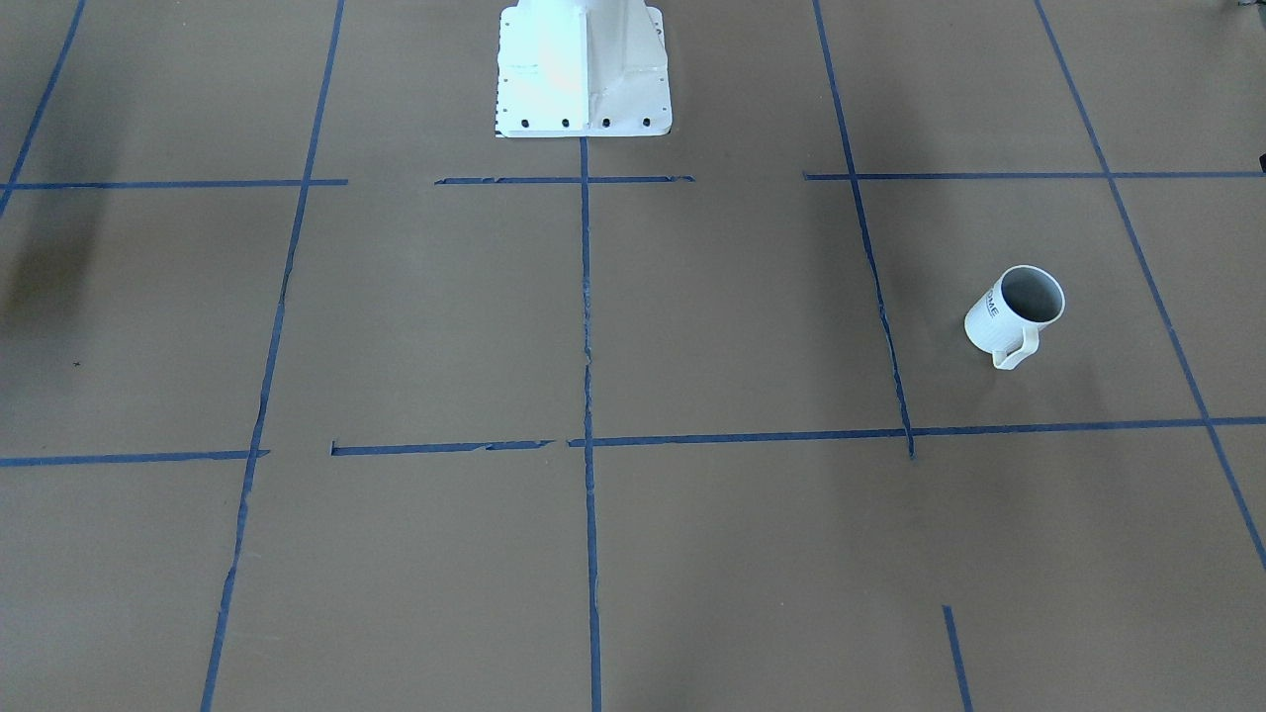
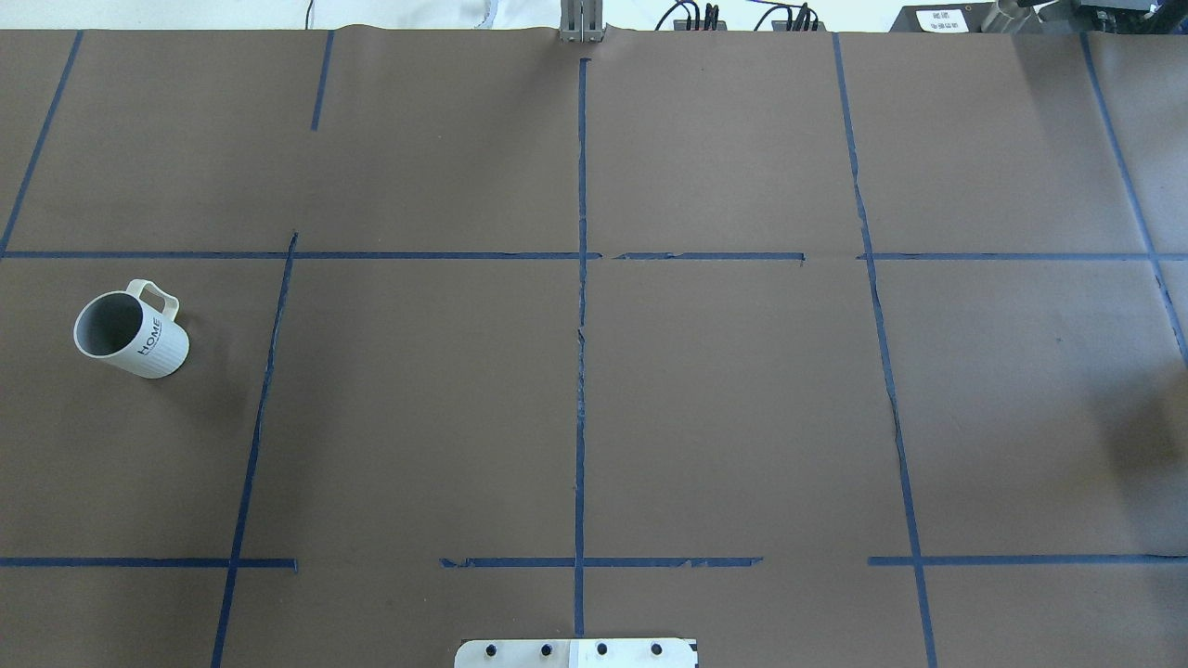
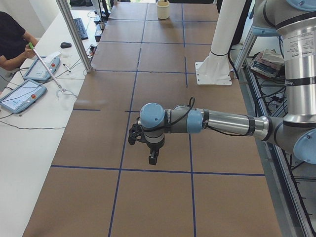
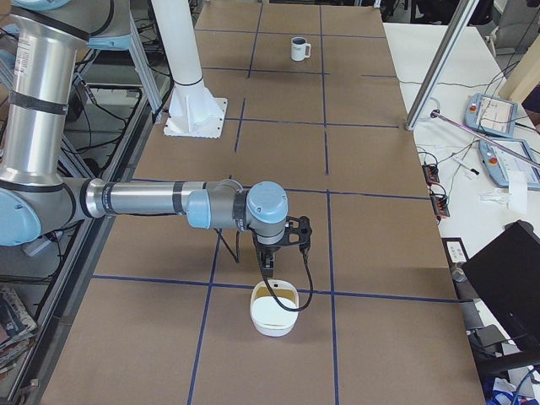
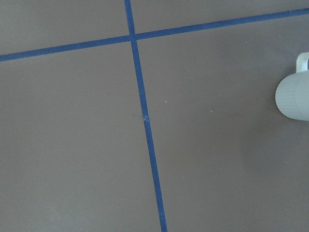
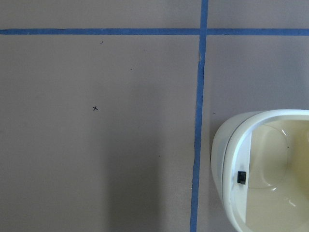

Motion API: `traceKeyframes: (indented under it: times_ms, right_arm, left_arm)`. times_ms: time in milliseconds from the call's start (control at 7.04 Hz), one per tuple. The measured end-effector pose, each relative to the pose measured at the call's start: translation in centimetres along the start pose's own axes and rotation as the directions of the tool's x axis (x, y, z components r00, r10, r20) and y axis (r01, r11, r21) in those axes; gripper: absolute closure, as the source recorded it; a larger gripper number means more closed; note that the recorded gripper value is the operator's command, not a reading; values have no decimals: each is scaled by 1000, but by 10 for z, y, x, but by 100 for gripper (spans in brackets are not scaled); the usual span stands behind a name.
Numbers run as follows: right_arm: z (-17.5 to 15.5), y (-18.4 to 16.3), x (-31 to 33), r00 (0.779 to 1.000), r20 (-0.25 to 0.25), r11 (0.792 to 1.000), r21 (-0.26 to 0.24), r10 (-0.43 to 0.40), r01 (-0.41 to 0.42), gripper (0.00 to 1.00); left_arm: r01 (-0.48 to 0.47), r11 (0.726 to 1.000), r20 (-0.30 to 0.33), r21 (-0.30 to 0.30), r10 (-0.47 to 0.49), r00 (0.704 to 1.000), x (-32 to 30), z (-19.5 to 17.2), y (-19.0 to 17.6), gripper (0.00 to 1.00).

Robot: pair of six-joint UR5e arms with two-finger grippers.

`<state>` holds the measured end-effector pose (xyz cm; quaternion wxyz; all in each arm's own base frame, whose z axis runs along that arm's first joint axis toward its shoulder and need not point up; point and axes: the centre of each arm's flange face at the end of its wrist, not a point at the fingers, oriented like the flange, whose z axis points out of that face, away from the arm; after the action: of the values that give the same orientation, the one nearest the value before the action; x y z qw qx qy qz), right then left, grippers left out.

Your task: Left arm hands cup to right arm to dump lemon

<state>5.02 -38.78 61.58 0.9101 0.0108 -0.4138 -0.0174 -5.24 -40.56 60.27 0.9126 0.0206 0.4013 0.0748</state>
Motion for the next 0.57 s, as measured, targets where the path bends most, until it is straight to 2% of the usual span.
traceKeyframes:
  times_ms: [568]
  right_arm:
    - [0, 0, 0, 1000, -1, 1000, 0, 0, 0, 0]
  left_arm:
    - [-8, 1000, -10, 3, 8, 1000, 0, 3, -1, 0]
